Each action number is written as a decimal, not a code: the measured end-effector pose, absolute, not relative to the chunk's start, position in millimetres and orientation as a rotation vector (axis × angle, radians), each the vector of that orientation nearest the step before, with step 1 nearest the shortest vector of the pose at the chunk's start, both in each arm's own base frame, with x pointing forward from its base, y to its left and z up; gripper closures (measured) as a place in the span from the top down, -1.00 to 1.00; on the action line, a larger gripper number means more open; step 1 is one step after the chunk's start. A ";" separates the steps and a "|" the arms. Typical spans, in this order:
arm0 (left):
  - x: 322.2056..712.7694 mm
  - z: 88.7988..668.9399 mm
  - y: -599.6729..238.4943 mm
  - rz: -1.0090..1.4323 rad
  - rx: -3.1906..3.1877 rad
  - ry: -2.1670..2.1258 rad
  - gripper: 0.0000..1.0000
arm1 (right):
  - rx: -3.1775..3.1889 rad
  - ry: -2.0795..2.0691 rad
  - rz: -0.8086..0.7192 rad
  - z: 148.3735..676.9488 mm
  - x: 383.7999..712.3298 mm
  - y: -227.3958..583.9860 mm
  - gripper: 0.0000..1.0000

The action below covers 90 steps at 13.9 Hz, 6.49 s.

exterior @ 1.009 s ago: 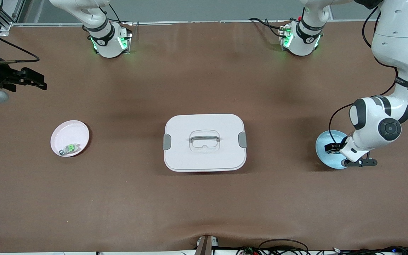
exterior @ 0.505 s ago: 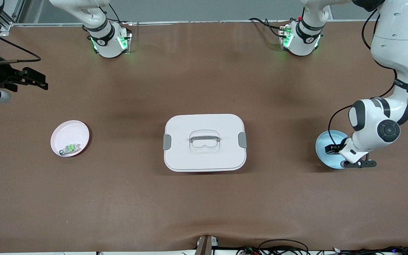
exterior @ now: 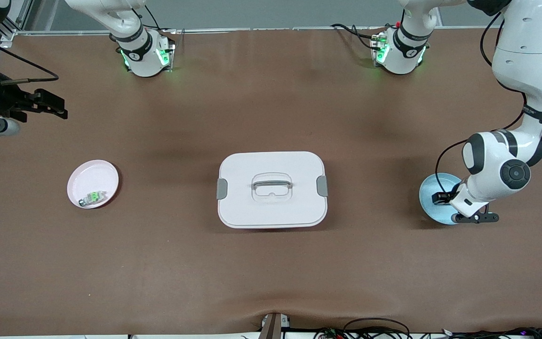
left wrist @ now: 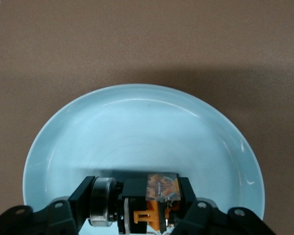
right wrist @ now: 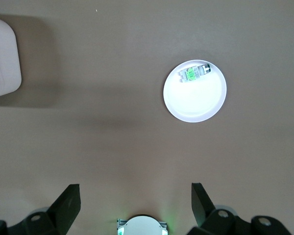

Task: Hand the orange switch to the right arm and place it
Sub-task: 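Lift the switch with the left gripper while the right gripper approaches, then carry the switch above the box toward the right gripper, then close the right gripper on the switch and open the left gripper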

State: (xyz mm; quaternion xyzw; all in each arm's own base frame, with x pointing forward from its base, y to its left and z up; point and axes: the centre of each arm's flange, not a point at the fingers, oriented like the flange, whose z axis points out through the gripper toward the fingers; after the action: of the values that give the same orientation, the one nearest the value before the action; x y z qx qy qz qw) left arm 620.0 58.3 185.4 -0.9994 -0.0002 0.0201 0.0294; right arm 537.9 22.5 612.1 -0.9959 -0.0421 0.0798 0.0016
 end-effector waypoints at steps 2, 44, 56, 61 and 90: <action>621.8 199.5 58.0 0.079 -3.085 -0.012 0.46 | -3.125 -0.157 0.250 612.3 537.4 31.3 1.00; 586.3 503.2 -302.1 1.014 -3.228 -1.268 0.46 | -2.440 0.569 -0.075 550.7 430.9 373.4 1.00; 564.0 469.4 -387.4 1.258 -3.046 -1.492 0.46 | -2.425 0.619 -0.048 523.1 429.3 414.9 1.00; 558.8 470.3 -401.9 1.274 -3.061 -1.493 0.46 | -2.425 0.627 -0.045 514.7 444.1 428.9 1.00; 560.6 482.7 -400.8 1.168 -3.094 -1.482 1.00 | -2.428 0.669 -0.048 498.6 475.5 433.3 -0.18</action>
State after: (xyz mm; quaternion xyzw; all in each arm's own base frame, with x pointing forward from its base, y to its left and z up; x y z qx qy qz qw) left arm 560.6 -400.8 482.7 -0.8290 -0.3971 0.3130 -0.2390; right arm 475.5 433.3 498.6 -0.9176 0.2529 -0.0181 0.3061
